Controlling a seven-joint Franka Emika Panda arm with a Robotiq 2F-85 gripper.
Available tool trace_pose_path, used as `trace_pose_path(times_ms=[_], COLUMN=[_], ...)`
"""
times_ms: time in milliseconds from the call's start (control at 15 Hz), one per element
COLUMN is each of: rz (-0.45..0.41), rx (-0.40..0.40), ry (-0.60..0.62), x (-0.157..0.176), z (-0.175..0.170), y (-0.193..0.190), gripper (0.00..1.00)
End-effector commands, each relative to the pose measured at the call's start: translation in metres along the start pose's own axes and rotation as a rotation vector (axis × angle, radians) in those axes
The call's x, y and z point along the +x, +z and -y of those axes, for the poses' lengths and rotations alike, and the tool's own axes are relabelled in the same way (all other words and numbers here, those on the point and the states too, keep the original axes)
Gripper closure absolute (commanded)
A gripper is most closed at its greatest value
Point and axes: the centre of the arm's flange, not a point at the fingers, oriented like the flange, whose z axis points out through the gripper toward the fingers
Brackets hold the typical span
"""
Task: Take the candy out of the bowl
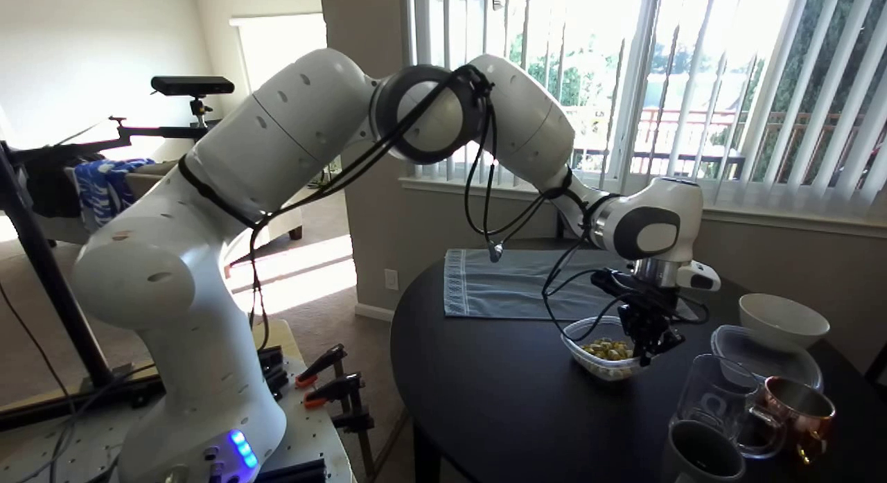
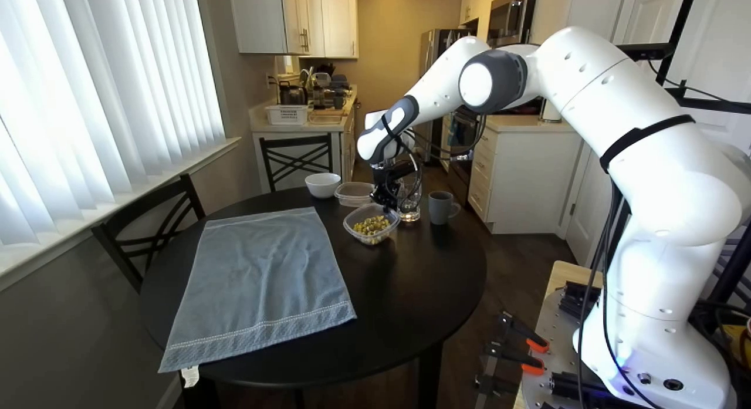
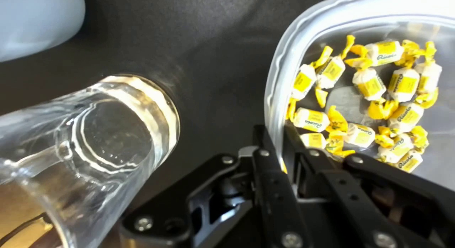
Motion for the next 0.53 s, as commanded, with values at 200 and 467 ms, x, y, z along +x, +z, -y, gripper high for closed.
trace_pose_path(times_ms=[200, 467], rz=[-0.190, -0.256], rx=[-0.203, -0.236], ry=[0.050, 0.033], x=[-0.022, -0.017], z=[0.053, 0.084], y=[-0.080, -0.105], gripper=[0.97, 0.97])
